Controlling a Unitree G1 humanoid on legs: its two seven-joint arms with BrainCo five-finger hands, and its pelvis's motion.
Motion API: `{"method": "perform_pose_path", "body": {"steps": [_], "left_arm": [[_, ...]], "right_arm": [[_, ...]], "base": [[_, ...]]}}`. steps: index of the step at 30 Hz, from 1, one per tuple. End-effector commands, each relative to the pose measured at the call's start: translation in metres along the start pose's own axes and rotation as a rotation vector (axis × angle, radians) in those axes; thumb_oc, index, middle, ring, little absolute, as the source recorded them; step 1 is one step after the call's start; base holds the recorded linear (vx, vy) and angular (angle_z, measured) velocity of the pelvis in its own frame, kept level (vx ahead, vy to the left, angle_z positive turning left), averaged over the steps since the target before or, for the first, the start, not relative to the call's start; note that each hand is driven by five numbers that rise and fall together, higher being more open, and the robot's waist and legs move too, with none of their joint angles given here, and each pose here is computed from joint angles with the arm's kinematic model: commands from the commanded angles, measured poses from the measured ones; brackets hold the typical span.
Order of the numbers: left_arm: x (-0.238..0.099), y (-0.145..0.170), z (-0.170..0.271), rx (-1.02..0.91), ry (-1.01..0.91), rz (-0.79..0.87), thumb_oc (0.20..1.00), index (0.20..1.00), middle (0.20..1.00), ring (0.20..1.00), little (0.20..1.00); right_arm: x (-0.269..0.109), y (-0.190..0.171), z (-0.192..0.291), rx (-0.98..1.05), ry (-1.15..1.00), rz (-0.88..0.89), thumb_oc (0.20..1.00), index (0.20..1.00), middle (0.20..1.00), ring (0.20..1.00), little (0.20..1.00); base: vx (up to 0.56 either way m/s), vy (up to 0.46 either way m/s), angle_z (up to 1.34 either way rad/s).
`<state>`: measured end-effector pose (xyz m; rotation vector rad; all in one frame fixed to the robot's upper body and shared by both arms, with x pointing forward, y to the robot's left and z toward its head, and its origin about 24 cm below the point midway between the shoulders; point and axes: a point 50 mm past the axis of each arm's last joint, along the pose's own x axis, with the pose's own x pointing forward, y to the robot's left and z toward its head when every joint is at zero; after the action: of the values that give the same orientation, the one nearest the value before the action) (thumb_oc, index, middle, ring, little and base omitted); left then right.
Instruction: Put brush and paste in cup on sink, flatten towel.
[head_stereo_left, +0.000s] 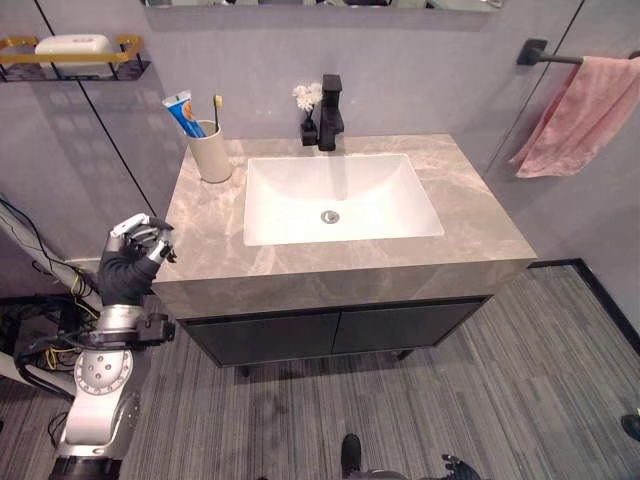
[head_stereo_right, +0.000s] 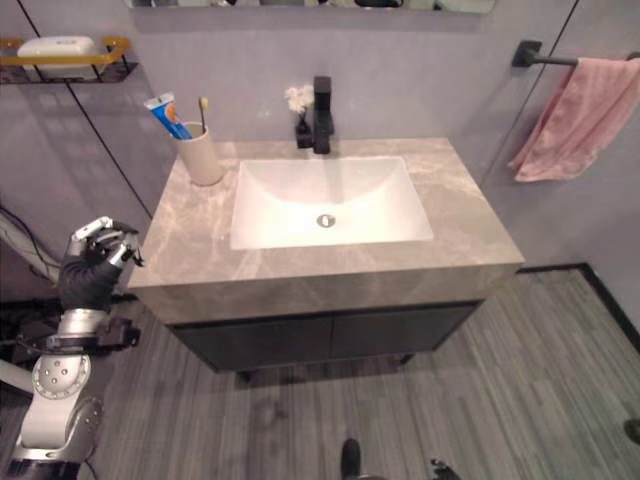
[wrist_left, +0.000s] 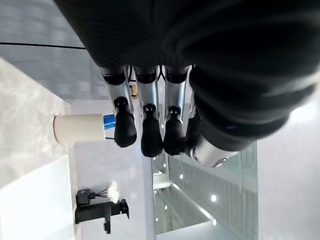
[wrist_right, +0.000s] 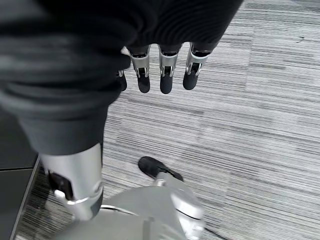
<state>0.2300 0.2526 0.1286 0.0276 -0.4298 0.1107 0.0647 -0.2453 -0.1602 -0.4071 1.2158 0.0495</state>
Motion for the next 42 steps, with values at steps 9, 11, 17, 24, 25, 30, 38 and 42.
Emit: {"method": "perform_pose_path", "body": {"steps": [9,11,17,24,25,30,38,42], "left_arm": [[0.022,-0.019,0.022,-0.030,-0.162,-0.071,0.200,0.200,0.200,0.200,0.200],[0.026,-0.024,0.022,-0.030,-0.170,-0.079,0.200,0.200,0.200,0.200,0.200],[0.024,-0.023,0.030,0.065,-0.199,-0.100,0.200,0.200,0.200,0.200,0.200],[0.032,-0.036,0.040,0.084,-0.249,-0.186,0.200,0.200,0.200,0.200,0.200],[0.032,-0.037,0.041,0.087,-0.250,-0.197,0.200,0.200,0.200,0.200,0.200],[0.031,-0.041,0.050,0.140,-0.280,-0.268,0.200,0.200,0.200,0.200,0.200],[0.030,-0.038,0.059,0.229,-0.320,-0.281,0.200,0.200,0.200,0.200,0.200],[0.022,-0.032,0.050,0.179,-0.256,-0.291,0.200,0.200,0.200,0.200,0.200]], "right_arm": [[-0.002,-0.040,0.004,0.004,-0.038,-0.111,1.000,1.000,1.000,1.000,1.000],[-0.002,-0.038,0.007,0.009,-0.048,-0.101,1.000,1.000,1.000,1.000,1.000],[-0.002,-0.031,0.002,0.024,-0.035,-0.080,1.000,1.000,1.000,1.000,1.000],[-0.001,-0.015,-0.004,0.065,0.004,-0.051,1.000,1.000,1.000,1.000,1.000],[0.000,-0.015,0.000,0.076,0.000,-0.057,1.000,1.000,1.000,1.000,1.000],[0.003,-0.009,0.013,0.047,-0.038,-0.030,1.000,1.000,1.000,1.000,1.000],[0.004,-0.001,0.052,0.068,-0.200,0.002,1.000,1.000,1.000,1.000,1.000],[0.003,-0.002,0.053,0.093,-0.209,-0.003,1.000,1.000,1.000,1.000,1.000]], "base": [[-0.03,-0.143,0.05],[0.09,-0.015,0.10],[0.24,0.075,-0.07],[0.32,0.236,-0.10],[0.28,0.302,-0.32],[0.23,0.231,-0.56],[0.18,0.215,-0.04],[0.24,-0.027,0.11]]}}
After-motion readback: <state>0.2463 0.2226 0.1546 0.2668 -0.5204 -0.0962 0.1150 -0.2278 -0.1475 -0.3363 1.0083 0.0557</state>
